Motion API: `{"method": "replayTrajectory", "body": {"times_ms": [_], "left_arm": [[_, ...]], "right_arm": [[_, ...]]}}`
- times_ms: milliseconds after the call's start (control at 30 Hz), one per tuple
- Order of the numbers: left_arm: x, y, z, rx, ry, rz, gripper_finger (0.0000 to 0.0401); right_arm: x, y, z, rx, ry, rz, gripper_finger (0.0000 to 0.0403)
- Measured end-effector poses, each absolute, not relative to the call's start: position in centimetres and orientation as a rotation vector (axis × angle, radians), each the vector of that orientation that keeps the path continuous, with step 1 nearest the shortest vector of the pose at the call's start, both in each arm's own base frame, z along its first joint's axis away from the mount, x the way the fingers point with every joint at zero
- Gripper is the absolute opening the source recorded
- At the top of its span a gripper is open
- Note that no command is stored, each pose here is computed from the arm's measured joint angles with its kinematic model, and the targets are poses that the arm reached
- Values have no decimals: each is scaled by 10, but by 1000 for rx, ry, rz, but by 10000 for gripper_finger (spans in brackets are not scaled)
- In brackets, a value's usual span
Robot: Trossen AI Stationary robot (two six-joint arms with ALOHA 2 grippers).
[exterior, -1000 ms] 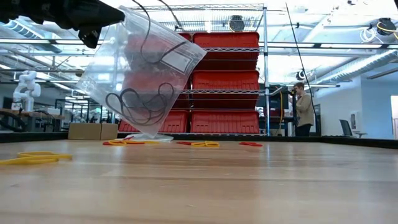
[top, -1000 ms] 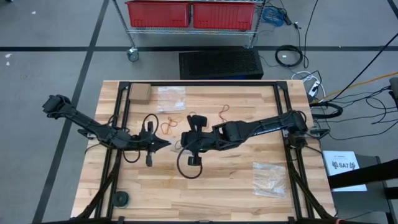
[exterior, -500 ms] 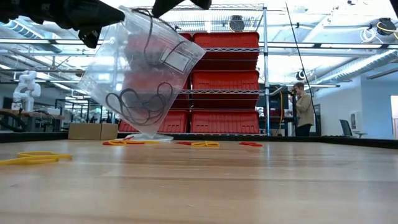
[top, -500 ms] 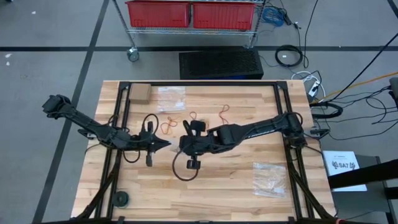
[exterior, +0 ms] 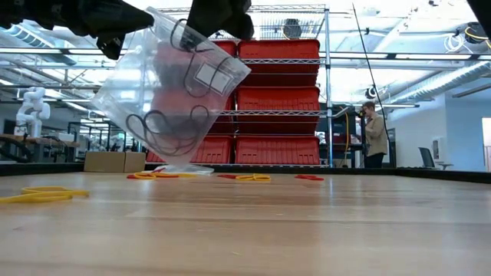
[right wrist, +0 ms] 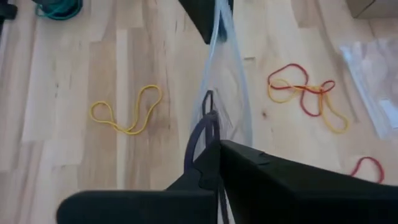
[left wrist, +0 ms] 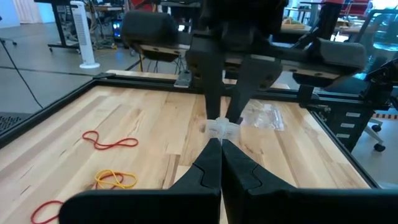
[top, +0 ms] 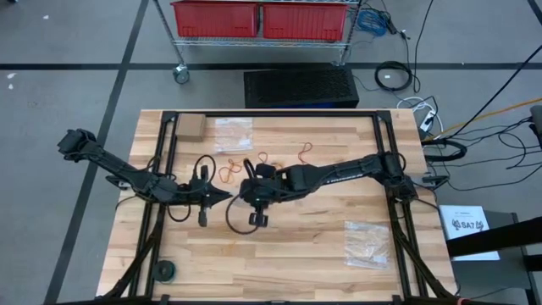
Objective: Sort rubber bands
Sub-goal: Put the purple rubber band into the top right transparent zip lock bag
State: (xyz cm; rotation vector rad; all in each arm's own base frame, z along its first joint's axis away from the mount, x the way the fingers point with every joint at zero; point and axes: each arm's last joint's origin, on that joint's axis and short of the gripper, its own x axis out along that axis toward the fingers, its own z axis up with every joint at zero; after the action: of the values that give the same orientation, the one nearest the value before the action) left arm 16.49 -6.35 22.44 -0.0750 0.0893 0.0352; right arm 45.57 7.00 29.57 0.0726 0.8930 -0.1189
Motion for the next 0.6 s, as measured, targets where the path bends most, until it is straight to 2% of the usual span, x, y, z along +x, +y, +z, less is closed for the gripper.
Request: {"method": "replayTrajectory", "body": {"times_ms": [133, 400, 600], "left_arm": [[165, -63, 224, -77, 89, 35, 0], [165, -63, 224, -77, 90, 36, 0], [165, -63, 224, -76, 90, 36, 0]], "right_arm": [[456, 69, 296, 39, 893, -110, 42], [457, 71, 297, 25, 870, -97, 139], [456, 71, 303, 30, 845, -95, 181]]}}
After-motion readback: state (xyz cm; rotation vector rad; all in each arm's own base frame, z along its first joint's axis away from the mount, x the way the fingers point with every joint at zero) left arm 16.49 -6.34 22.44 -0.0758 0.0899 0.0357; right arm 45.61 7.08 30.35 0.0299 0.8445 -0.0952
